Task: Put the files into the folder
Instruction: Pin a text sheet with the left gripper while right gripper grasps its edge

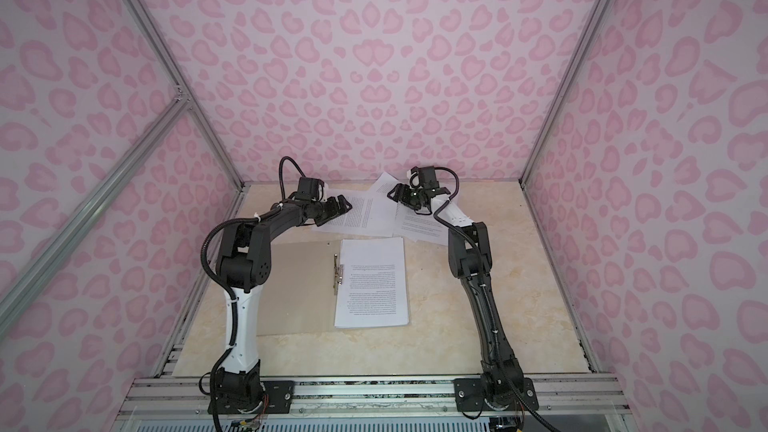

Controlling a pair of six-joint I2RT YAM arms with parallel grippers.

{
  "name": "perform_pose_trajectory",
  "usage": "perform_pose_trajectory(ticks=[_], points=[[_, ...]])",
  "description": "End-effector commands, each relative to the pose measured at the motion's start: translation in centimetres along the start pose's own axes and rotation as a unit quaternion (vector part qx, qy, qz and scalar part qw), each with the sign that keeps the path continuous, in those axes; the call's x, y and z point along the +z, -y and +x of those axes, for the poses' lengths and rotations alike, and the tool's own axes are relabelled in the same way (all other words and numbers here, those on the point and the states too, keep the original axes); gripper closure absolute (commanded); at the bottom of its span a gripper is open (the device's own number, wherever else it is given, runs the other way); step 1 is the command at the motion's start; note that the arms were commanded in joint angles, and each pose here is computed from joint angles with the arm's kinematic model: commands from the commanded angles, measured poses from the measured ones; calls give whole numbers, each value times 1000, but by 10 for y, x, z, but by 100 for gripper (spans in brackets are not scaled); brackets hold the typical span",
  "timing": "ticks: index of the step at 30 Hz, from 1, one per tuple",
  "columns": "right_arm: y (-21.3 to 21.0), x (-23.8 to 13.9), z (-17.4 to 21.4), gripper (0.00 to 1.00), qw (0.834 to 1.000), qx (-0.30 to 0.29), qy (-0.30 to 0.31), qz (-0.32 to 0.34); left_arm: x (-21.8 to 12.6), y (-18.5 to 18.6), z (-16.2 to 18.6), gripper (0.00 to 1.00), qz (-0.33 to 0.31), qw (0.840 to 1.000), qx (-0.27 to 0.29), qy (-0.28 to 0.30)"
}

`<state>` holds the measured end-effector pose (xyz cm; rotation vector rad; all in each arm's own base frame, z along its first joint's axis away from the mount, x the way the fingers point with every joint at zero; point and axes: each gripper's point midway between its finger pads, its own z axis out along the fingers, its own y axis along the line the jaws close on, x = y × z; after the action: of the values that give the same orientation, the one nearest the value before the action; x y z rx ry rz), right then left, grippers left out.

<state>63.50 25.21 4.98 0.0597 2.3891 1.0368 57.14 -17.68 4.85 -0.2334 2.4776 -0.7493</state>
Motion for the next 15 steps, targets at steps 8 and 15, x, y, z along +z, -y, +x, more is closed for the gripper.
perform_pose_trajectory(ticks=[8,15], points=[[-17,12,5,25,998,32,-11,-50,13,-13,16,2,-8,999,-10,-29],[-36,4,5,28,995,47,-16,-87,14,-15,19,2,-10,999,-14,-31]])
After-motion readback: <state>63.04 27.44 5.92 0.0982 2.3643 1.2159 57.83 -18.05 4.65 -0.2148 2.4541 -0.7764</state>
